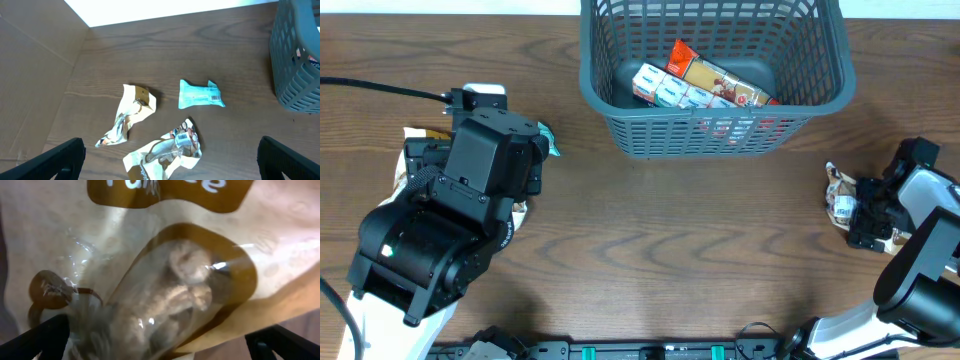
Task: Pack container
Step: 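Move the right gripper to the brown-and-white bag at right and grasp it, then lift the brown-and-white bag and drop it into the basket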
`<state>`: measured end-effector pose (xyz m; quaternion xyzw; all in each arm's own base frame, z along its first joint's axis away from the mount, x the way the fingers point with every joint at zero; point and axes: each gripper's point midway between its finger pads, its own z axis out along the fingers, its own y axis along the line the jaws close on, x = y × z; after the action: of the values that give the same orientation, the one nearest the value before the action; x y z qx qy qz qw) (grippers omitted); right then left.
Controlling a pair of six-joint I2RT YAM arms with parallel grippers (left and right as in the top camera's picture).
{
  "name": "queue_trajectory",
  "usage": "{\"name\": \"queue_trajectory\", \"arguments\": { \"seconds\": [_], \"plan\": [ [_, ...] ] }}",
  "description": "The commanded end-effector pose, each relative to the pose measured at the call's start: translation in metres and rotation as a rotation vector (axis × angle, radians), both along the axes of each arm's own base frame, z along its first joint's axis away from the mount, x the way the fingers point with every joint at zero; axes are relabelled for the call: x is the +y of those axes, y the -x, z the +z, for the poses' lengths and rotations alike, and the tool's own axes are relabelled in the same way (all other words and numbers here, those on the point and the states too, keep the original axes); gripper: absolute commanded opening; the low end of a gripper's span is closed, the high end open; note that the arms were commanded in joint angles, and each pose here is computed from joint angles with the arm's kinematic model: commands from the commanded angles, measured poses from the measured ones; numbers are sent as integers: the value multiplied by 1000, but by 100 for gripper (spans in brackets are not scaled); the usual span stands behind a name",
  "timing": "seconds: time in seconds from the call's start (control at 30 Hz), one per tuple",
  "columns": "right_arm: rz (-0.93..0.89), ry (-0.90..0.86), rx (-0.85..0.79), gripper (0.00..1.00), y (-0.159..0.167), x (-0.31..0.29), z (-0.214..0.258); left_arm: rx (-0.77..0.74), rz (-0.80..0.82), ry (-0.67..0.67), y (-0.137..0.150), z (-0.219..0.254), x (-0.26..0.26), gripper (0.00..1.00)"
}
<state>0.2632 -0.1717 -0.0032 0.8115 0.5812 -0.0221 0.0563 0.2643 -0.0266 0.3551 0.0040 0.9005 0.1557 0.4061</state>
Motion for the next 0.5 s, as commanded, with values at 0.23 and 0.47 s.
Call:
{"name": "queue_trajectory", "arguments": {
  "seconds": [0.23,0.47],
  "plan": [
    [-18,2,38,61,12,1,-12,3,11,-19,0,-1,4,99],
    [-23,-26,3,1,5,5,-12,3,11,-19,0,-1,4,99]
  ]
}}
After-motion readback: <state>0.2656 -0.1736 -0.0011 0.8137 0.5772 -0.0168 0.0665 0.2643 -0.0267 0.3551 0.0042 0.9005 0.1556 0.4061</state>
